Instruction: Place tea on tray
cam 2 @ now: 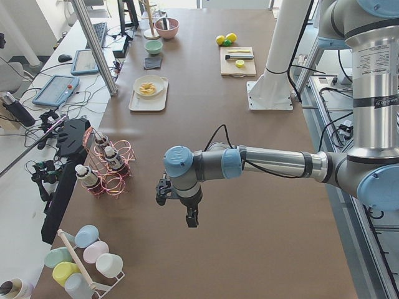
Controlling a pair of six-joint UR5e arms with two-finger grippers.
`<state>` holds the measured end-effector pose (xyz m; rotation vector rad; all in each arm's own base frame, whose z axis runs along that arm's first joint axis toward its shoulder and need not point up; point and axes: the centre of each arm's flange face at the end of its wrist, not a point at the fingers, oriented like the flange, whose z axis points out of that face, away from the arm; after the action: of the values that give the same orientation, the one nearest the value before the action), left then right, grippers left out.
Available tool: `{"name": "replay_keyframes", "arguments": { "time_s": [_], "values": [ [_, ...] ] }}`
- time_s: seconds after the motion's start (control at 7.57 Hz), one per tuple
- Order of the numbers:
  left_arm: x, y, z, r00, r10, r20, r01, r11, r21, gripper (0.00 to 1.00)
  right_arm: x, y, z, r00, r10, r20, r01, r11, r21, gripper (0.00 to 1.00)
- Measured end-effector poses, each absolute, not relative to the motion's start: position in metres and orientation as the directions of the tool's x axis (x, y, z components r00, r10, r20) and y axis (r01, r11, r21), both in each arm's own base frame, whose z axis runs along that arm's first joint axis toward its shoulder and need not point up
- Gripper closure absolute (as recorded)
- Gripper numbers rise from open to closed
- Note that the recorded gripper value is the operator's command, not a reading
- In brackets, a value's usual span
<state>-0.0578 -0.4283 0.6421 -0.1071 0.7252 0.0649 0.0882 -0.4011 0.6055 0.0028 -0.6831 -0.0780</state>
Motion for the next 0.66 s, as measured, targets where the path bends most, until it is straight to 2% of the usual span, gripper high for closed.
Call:
{"name": "replay_keyframes", "arguments": {
  "time_s": [0.66],
  "values": [
    [-0.0578, -0.4284, 0.6415, 0.747, 0.022, -0.665, -0.096, 0.993, -0.075, 0.01, 0.0883, -0.4016, 0.5977, 0.772, -0.082, 0.630, 0.069, 0.997, 0.044, 0.00]
  ]
}}
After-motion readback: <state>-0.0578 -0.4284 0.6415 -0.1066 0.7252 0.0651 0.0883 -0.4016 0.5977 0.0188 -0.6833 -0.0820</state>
